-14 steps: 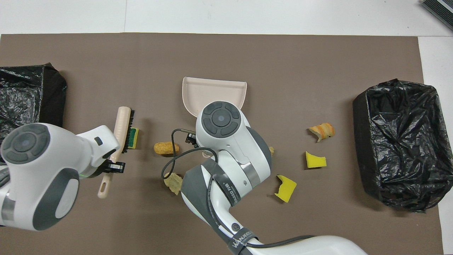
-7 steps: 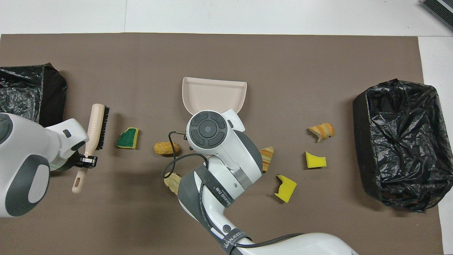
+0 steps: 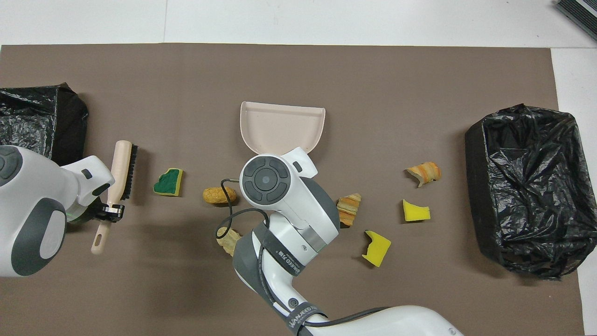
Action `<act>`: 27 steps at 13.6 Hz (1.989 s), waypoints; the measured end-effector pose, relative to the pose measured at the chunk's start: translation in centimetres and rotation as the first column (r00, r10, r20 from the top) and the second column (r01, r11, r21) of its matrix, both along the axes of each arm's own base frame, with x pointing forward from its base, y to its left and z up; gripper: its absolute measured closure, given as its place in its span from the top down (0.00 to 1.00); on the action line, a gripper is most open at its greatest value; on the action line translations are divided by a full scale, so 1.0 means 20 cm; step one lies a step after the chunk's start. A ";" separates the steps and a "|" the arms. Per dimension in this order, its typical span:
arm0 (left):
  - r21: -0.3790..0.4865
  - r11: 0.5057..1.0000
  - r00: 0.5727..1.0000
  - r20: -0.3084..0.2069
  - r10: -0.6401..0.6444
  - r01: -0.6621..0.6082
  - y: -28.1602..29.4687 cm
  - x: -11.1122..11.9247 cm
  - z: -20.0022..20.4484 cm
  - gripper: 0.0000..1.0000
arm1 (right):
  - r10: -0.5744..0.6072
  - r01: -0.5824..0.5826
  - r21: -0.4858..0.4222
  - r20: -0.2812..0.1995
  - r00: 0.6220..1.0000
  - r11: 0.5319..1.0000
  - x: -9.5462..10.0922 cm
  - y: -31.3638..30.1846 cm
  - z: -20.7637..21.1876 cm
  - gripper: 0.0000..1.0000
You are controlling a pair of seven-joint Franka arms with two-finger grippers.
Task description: Sweep and dump trash in bin
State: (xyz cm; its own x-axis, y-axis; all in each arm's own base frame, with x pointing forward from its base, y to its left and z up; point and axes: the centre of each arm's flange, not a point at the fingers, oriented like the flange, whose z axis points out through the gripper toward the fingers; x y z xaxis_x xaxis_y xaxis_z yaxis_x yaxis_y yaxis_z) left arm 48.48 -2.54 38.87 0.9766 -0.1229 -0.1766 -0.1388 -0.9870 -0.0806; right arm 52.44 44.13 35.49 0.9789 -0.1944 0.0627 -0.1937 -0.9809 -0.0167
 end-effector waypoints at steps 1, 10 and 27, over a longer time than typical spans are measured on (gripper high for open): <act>0.001 1.000 1.000 -0.002 -0.002 0.002 -0.01 0.00 0.00 0.26 | 0.011 -0.011 -0.011 0.005 1.000 1.000 -0.01 0.01 -0.01 0.57; 0.003 1.000 1.000 -0.010 -0.012 0.013 -0.04 -0.01 -0.02 0.26 | 0.190 -0.186 -0.074 0.054 0.980 0.980 0.03 -0.05 0.14 0.32; 0.028 0.999 0.999 -0.046 -0.022 0.023 -0.31 -0.13 -0.09 0.26 | 0.978 -0.998 0.023 -0.204 0.053 0.059 0.33 -1.11 0.36 0.32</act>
